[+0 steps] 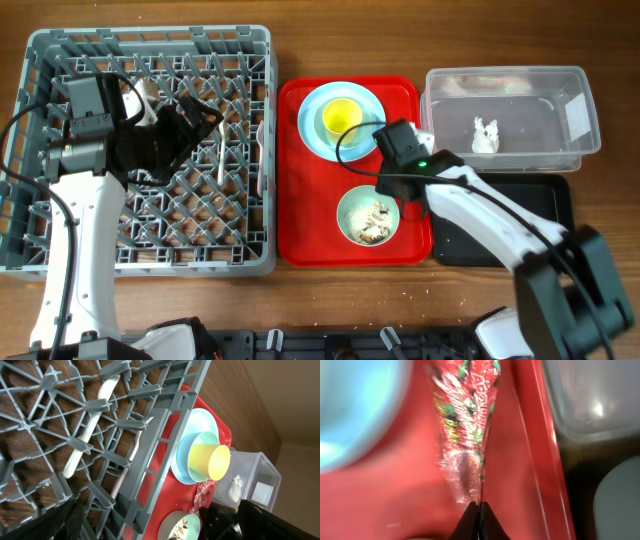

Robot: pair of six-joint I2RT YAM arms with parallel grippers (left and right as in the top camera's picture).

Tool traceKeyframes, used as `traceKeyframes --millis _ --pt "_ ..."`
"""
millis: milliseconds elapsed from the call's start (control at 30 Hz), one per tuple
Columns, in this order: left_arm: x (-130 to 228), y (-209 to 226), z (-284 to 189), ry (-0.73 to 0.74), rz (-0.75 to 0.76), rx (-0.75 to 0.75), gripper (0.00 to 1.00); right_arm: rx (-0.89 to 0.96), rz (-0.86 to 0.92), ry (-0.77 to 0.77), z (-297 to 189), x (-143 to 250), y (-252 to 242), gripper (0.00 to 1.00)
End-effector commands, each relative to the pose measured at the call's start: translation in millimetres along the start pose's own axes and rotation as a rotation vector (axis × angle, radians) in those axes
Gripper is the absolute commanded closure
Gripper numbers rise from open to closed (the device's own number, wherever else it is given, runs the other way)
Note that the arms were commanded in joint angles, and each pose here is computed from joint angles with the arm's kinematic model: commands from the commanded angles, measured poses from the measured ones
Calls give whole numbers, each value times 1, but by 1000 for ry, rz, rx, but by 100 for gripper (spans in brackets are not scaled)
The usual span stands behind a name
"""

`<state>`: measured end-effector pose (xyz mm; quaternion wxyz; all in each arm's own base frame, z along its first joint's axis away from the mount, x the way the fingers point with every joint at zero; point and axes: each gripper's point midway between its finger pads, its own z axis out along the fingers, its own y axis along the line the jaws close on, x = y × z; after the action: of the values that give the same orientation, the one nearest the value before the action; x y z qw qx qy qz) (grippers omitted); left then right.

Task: Sort waste into correct bins and load items into the dishwasher rack
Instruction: 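Grasp the red candy wrapper with the right gripper and drop it in the bin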

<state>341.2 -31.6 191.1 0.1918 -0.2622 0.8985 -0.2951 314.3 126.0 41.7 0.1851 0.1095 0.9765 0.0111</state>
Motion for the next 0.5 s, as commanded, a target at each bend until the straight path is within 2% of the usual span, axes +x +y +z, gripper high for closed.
traceKeyframes --millis 0,100,167,233,267,300,367,400,467 --pt "-2 -5 -3 -6 -1 19 0 -110 -22 -276 -80 -66 17 96" --pt "-2 -5 -3 -6 -1 19 0 -44 60 -461 -120 -98 -11 96" --pt "-2 -5 -3 -6 -1 19 0 29 139 -495 -121 -114 -45 96" --pt "-2 -5 -3 -6 -1 19 0 -41 152 -403 -104 -109 -45 96" --pt "-2 -5 -3 -6 -1 19 0 -157 89 -285 -92 -92 -23 96" --pt "-2 -5 -3 -6 -1 19 0 -204 45 -233 -88 -82 -13 95" --pt "-2 -5 -3 -6 -1 19 0 -319 -52 -93 -79 -52 15 78" --pt "-2 -5 -3 -6 -1 19 0 -317 -83 -69 -76 -44 20 65" --pt "-2 -5 -3 -6 -1 19 0 -255 -258 -72 -62 -32 31 20"
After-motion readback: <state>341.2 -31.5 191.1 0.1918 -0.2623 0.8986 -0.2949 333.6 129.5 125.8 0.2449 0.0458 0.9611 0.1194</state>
